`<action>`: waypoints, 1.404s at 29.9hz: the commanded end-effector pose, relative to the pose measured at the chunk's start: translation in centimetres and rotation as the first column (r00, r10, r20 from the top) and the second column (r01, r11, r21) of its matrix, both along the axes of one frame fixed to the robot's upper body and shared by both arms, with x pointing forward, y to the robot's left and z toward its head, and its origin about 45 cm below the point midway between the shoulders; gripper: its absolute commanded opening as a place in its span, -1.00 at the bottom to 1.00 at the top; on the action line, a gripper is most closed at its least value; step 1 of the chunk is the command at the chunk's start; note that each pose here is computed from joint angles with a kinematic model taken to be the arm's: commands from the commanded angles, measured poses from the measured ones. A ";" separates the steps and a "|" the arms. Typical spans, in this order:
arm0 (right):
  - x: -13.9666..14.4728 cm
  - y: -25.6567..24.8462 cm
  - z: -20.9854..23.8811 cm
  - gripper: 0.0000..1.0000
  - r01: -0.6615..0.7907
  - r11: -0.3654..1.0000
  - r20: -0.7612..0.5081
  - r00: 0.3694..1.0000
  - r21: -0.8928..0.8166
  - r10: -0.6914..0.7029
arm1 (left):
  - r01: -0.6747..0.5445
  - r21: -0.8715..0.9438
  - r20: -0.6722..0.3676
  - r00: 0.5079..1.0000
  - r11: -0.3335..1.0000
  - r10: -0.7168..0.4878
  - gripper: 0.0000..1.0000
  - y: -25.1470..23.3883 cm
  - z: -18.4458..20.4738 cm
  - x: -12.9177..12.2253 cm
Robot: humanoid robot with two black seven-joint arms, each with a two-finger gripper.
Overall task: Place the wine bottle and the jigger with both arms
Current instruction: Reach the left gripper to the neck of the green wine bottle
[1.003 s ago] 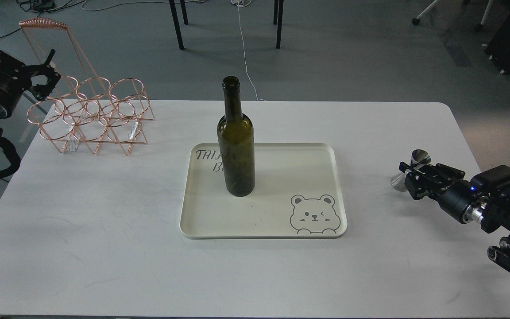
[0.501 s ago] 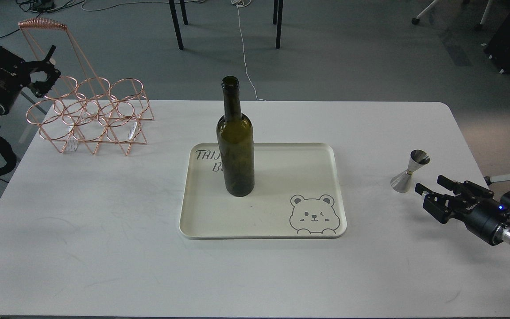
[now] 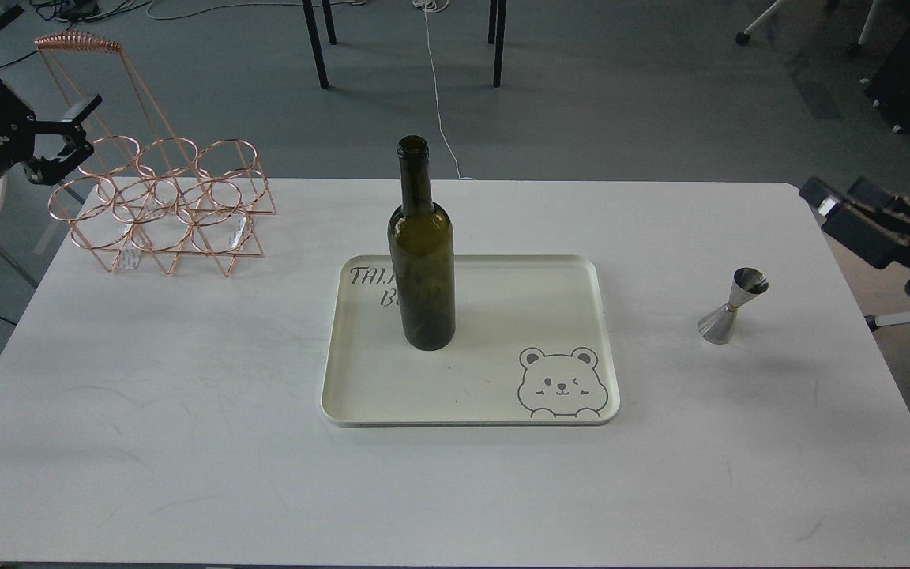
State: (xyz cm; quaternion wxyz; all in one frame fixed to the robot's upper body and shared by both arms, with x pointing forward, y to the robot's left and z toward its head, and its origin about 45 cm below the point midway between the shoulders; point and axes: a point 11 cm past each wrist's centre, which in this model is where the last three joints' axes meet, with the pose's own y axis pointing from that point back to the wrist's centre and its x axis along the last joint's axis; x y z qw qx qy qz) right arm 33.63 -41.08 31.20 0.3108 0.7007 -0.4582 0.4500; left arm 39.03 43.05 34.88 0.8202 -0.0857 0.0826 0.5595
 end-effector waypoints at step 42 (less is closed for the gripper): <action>14.1 -6.7 2.2 0.92 0.237 0.431 -0.207 0.971 0.871 -0.115 | -0.171 0.984 0.134 0.582 0.040 -0.802 0.82 -27.1 -6.4 -2.1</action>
